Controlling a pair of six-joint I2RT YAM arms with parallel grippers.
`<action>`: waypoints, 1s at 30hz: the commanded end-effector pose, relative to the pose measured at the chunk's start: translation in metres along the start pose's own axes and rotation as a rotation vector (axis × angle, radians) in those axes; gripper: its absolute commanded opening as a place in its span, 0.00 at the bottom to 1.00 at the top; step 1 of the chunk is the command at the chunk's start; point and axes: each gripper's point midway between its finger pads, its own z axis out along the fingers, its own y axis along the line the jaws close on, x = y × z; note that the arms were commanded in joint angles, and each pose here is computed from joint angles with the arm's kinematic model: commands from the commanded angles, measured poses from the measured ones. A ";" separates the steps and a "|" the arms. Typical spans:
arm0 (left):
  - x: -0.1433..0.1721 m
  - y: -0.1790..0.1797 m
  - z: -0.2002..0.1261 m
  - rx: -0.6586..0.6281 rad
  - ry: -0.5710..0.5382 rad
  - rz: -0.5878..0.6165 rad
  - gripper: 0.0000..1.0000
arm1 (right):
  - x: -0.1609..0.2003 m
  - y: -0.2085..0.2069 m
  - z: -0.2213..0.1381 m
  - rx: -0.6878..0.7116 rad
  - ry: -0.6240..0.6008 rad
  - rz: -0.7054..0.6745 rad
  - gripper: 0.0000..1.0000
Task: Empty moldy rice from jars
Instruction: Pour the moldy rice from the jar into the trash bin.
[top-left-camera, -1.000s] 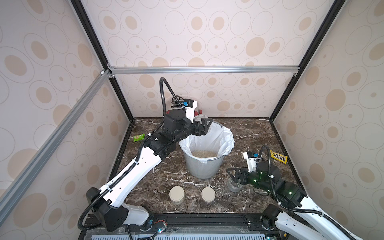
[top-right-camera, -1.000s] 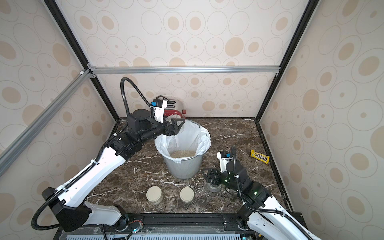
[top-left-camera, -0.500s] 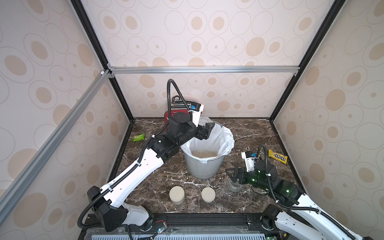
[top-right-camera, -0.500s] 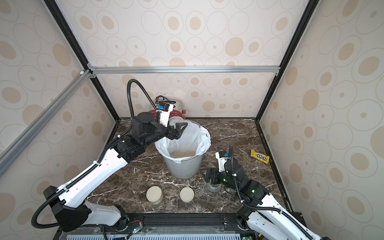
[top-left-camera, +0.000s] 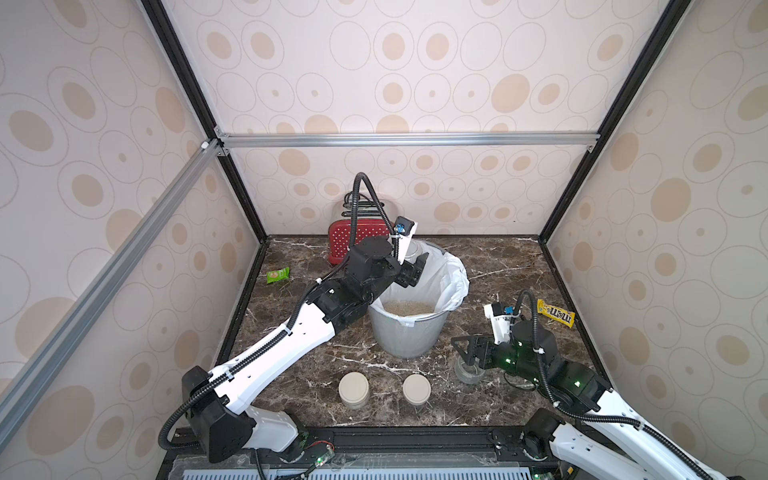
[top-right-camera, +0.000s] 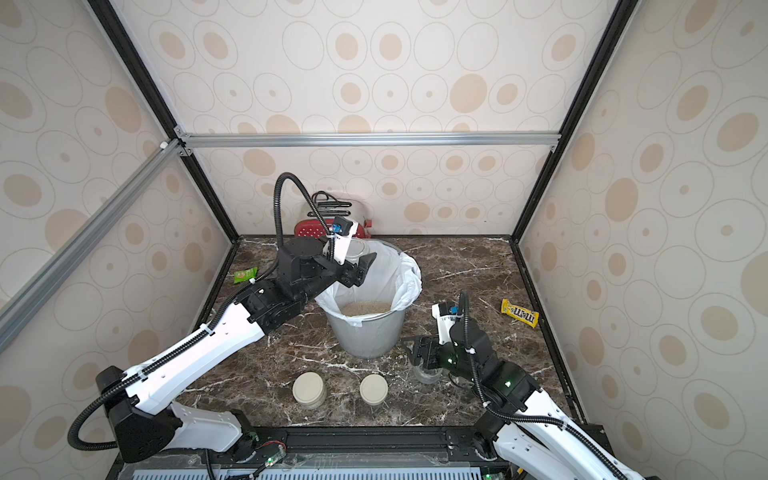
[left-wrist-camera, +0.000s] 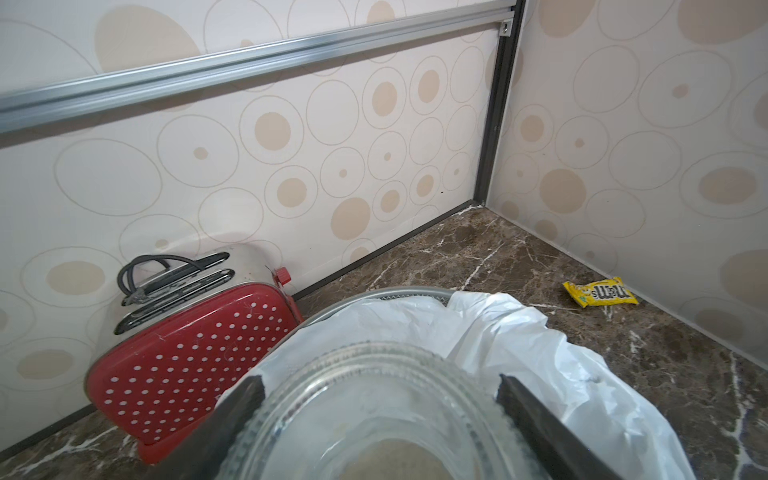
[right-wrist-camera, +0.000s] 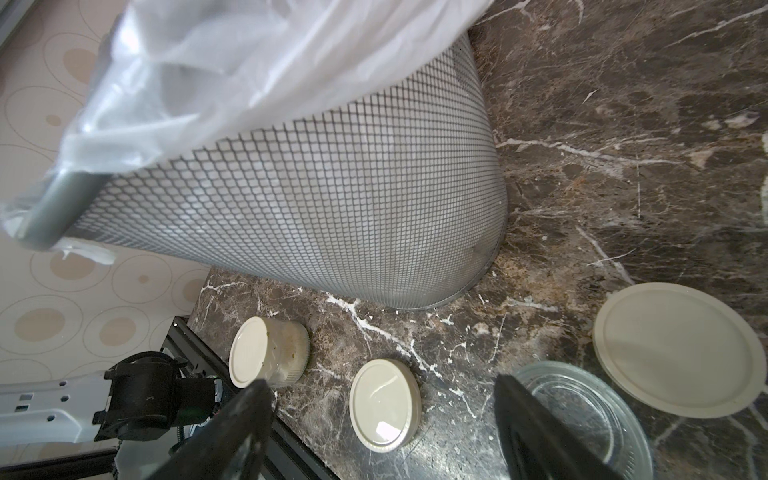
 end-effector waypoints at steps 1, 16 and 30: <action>-0.029 0.001 -0.007 -0.051 -0.090 0.086 0.42 | -0.001 0.000 -0.002 0.005 -0.008 -0.003 0.86; -0.044 0.019 -0.013 0.080 -0.197 -0.360 0.46 | 0.000 0.000 -0.002 0.002 -0.004 0.000 0.86; -0.037 0.018 -0.009 0.081 -0.162 -0.362 0.48 | 0.001 -0.003 -0.003 0.004 -0.017 0.008 0.87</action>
